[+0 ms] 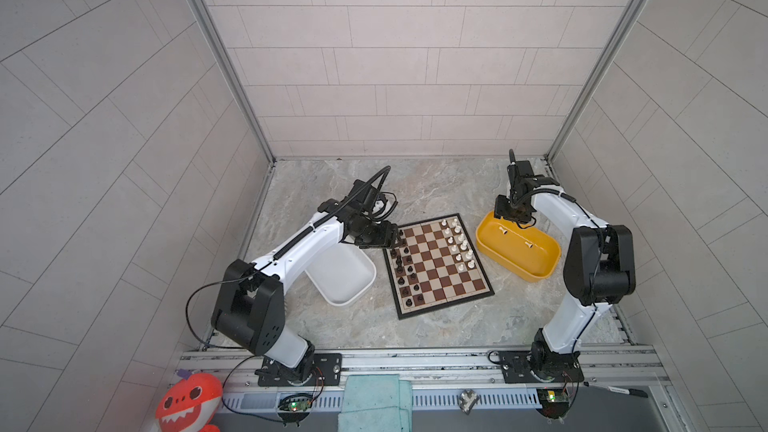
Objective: Set up the chess pieces on the board
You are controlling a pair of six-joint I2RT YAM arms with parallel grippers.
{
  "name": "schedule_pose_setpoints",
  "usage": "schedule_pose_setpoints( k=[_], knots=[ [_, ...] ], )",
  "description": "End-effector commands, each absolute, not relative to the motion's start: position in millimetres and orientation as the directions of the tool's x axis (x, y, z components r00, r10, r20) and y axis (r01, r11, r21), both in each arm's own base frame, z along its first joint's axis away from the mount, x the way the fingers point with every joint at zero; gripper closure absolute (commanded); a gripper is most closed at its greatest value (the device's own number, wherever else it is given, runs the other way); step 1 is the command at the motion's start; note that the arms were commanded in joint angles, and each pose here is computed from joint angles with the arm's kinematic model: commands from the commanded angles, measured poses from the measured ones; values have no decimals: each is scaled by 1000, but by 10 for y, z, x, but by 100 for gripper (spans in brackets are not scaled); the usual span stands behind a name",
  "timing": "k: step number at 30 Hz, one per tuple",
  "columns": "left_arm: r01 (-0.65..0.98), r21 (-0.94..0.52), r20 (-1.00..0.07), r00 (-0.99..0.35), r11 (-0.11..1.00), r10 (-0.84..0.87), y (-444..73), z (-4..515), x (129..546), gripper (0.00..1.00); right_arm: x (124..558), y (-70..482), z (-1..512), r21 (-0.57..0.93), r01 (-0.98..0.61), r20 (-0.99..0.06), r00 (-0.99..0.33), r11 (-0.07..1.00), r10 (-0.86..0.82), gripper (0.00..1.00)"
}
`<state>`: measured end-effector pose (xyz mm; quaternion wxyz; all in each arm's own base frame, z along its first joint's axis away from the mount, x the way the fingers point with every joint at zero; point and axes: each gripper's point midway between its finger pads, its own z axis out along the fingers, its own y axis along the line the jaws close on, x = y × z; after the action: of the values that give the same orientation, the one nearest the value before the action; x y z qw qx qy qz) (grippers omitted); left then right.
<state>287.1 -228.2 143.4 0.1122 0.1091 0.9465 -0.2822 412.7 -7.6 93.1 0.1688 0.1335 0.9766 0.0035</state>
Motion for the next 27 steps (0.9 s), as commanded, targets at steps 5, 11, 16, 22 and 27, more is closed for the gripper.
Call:
schedule_pose_setpoints(
  k=[5,11,16,22,27],
  knots=[
    [279,-525,-276,-950,804,149,-2327,1484,2863,28,3985,-148,543,-29,139,-157,-979,990,133,45],
    [279,-534,-275,-950,798,147,-2343,1490,2862,28,3970,-236,410,-63,135,-128,-984,989,126,47],
    [278,-541,-278,-950,794,143,-2355,1497,2865,28,3926,-217,317,-39,131,-112,-986,991,126,46],
    [281,-557,-283,-949,781,140,-2379,1529,2855,28,3913,-163,349,-9,129,-121,-985,992,127,48],
    [283,-559,-286,-948,779,140,-2376,1537,2842,28,3996,-250,385,-51,146,-146,-980,988,137,48]
  ],
)
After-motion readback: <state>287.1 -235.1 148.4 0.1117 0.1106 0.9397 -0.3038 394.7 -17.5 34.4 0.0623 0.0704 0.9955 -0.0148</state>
